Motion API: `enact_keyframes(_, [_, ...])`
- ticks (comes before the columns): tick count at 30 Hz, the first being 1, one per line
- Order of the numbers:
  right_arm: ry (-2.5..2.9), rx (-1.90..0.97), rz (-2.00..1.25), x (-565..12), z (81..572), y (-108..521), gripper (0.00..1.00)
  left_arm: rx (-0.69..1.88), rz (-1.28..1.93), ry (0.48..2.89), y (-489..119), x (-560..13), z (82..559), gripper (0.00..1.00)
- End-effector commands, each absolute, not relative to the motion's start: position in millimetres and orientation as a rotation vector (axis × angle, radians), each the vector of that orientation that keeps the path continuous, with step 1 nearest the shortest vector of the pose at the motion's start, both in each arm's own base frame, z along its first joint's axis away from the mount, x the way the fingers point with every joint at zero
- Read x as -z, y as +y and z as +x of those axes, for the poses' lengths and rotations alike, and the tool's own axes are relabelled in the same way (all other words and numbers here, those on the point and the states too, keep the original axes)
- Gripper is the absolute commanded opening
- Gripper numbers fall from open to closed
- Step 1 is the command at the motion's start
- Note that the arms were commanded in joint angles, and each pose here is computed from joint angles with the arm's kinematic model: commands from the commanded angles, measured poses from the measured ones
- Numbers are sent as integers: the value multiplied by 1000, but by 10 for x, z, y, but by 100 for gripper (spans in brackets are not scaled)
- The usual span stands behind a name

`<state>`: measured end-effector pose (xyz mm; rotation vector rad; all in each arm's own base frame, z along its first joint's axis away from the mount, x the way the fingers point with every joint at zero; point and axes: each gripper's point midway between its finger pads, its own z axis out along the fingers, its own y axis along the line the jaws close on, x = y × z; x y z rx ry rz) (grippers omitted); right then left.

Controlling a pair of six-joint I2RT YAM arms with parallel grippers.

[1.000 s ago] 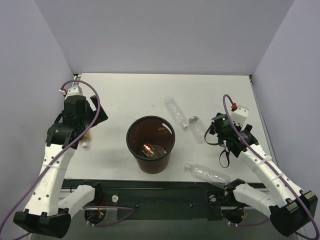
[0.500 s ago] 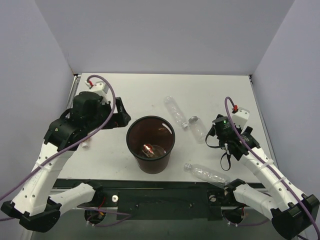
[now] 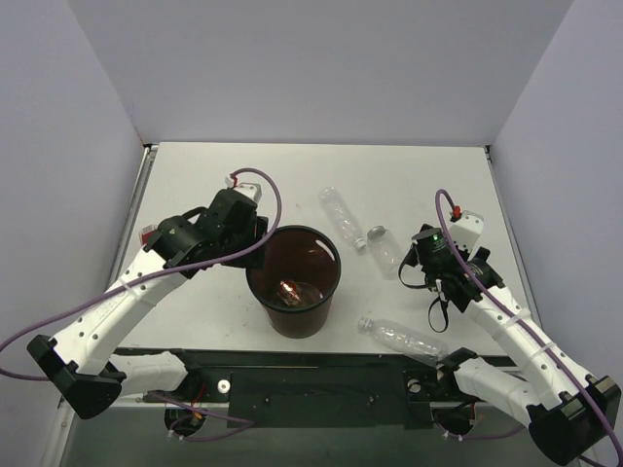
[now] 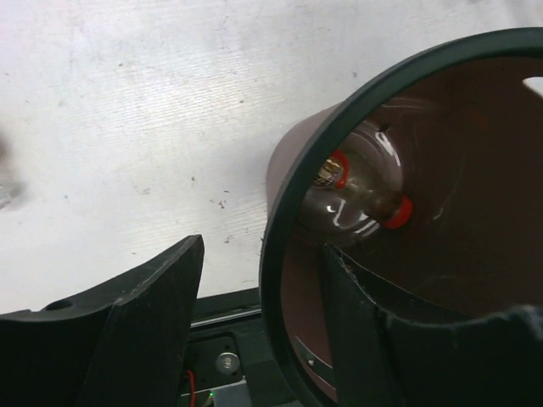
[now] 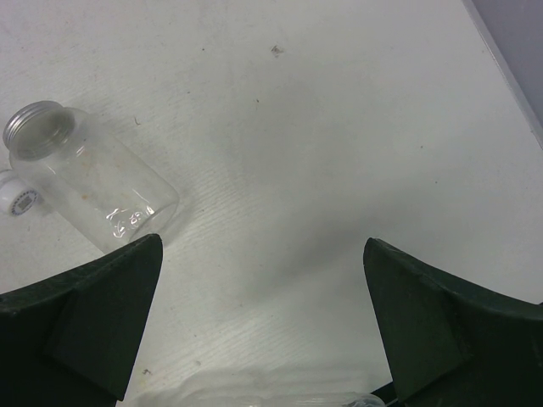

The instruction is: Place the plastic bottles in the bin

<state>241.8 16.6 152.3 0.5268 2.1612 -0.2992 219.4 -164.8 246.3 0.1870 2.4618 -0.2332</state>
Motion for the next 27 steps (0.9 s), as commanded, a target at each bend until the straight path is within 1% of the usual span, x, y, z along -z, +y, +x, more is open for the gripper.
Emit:
enact_keyframes(1, [2164, 327, 536, -1488, 2390, 136, 100, 124, 176, 2459, -1558, -2392, 2270, 61])
enact_keyframes(2, [2162, 326, 536, -1494, 2388, 135, 100, 123, 177, 2459, -1569, -2389, 2280, 58])
enact_keyframes(3, [2164, 326, 533, -1494, 2382, 135, 100, 122, 179, 2458, -1579, -2382, 2292, 51])
enact_keyframes(4, [2164, 327, 532, -1494, 2382, 135, 100, 127, 175, 2454, -1592, -2399, 2306, 49])
enact_keyframes(5, [2162, 332, 531, -1503, 2379, 125, 100, 124, 178, 2452, -1594, -2398, 2310, 44])
enact_keyframes(6, [2158, 336, 532, -1512, 2376, 116, 100, 118, 174, 2439, -1585, -2432, 2329, 41])
enact_keyframes(7, [2157, 336, 530, -1522, 2374, 114, 100, 71, 171, 2431, -1522, -2446, 2346, 29])
enact_keyframes(8, [2157, 341, 530, -1524, 2372, 108, 100, 35, 157, 2422, -1448, -2499, 2348, 24])
enact_keyframes(9, [2156, 341, 532, -1531, 2372, 104, 100, -33, 129, 2393, -1340, -2547, 2397, 15])
enact_keyframes(11, [2156, 345, 530, -1524, 2364, 99, 100, -87, 99, 2357, -1226, -2661, 2434, 8])
enact_keyframes(12, [2156, 347, 532, -1520, 2362, 96, 100, -87, 81, 2339, -1195, -2735, 2453, 8])
enact_keyframes(14, [2160, 348, 531, -1510, 2364, 99, 100, -105, 23, 2324, -1068, -2807, 2537, 0])
enact_keyframes(17, [2166, 344, 533, -1503, 2374, 116, 100, -122, -121, 2305, -817, -2856, 2705, 0])
enact_keyframes(18, [2167, 337, 534, -1502, 2379, 127, 100, -129, -213, 2284, -656, -2882, 2811, 0])
enact_keyframes(21, [2169, 331, 535, -1503, 2375, 132, 100, -56, -361, 2260, -483, -2868, 2994, 0])
enact_keyframes(22, [2169, 328, 536, -1504, 2368, 131, 100, -43, -439, 2228, -342, -2896, 3086, 0])
enact_keyframes(27, [2157, 336, 543, -1511, 2316, 84, 100, 140, -585, 2191, -343, -2879, 3360, 0])
